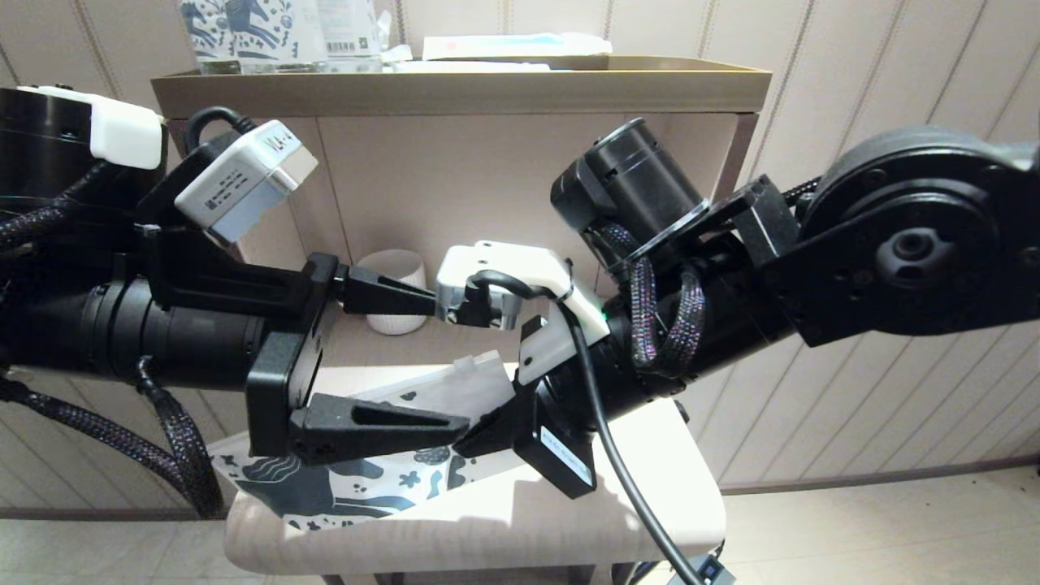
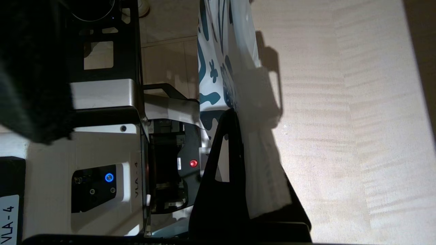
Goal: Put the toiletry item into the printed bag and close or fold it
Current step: Close the strorage bag and place it on the desk
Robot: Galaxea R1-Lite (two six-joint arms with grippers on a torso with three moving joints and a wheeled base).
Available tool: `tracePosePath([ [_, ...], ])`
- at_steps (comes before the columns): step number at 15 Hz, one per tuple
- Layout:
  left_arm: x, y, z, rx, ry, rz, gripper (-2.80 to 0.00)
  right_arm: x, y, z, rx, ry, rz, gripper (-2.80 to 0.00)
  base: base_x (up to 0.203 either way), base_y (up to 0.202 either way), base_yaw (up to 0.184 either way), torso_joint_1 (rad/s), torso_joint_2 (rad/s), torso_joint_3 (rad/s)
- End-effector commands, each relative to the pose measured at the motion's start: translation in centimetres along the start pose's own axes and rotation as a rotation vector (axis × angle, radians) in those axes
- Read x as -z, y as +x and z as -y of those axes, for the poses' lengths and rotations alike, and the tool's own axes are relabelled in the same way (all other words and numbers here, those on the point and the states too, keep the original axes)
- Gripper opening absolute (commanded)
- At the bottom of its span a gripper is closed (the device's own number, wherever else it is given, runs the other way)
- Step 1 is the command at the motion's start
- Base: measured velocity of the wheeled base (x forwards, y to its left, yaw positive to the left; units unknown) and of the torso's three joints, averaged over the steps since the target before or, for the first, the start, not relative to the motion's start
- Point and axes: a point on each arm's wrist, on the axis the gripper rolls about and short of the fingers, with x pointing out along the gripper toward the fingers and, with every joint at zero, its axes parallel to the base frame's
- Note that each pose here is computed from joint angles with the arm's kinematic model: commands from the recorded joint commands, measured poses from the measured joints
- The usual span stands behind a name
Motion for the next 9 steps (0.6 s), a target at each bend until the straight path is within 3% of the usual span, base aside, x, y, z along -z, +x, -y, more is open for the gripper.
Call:
tracePosePath([
  [1,0.21,0.31,-0.24,-0.007,-0.003,-0.008,0.0,-0.09,-0.08,-0.01,-0.002,-0.004,0.003,-2.8,0.0,0.0,0.0,0.0,0.0,0.0],
  [9,0.17,0.46,-0.02,0.001,0.0,-0.008,0.0,-0.05,0.2,0.12,-0.002,-0.002,-0.001,-2.8,0.0,0.0,0.0,0.0,0.0,0.0],
])
